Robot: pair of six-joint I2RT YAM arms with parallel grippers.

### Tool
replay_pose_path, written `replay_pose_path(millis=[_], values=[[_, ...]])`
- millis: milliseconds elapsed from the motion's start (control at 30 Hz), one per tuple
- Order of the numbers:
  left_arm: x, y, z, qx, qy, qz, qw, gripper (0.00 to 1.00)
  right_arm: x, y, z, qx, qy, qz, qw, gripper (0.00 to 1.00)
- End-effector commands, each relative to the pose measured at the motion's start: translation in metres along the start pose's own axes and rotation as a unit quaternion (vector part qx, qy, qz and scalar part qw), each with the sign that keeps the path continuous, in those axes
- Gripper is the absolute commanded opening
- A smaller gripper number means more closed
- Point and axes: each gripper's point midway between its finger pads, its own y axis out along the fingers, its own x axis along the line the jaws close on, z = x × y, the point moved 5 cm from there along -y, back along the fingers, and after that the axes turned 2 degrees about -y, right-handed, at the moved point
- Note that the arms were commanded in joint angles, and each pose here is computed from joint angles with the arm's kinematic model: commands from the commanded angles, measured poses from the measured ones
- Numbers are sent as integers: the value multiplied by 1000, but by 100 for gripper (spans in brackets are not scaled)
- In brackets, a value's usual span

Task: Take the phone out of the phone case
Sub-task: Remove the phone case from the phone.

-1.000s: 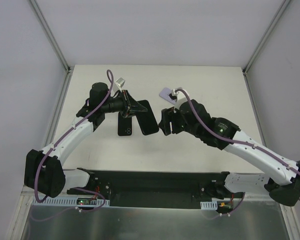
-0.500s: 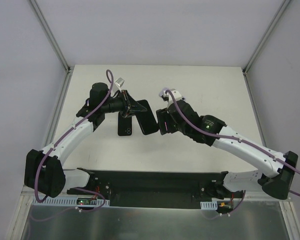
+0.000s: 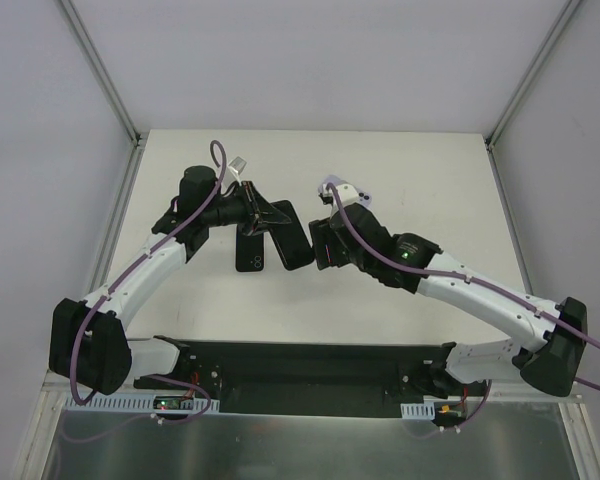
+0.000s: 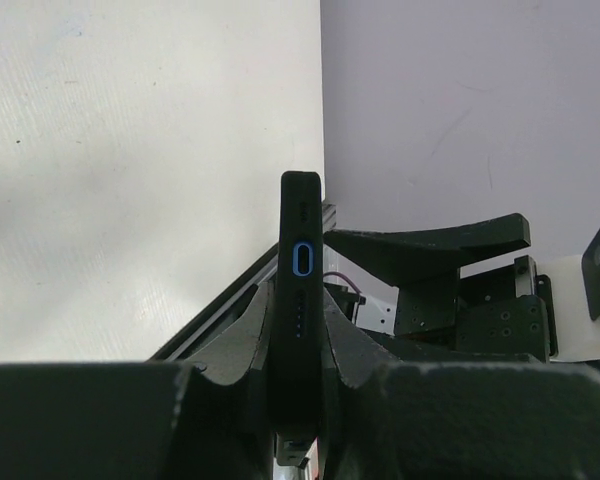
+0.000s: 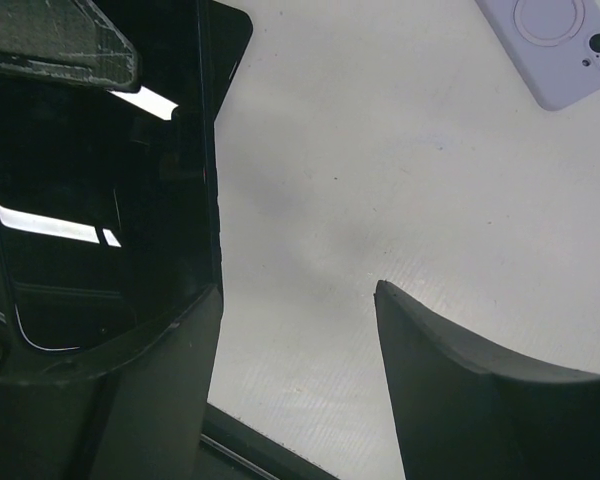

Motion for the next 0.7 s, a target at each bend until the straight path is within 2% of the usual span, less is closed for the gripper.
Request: replay_pose_path(millis=[0,133,267,400,667], values=[[-74,-27,12,35,51,124,990,0,-16,18,39,69,-8,21,997,65],[-80,-30,13,33,55,136,989,0,-10,23,47,75,48,-49,995,65],[-85,-32,13,33,57,147,987,0,-10,29,58,86,66,-59,992,64],[-88,-33,14,34,56,154,986,0,-15,33,63,95,72,-45,992,64],[-100,-39,15,30,64,170,983,0,-37,42,80,143,39,53,987,59]])
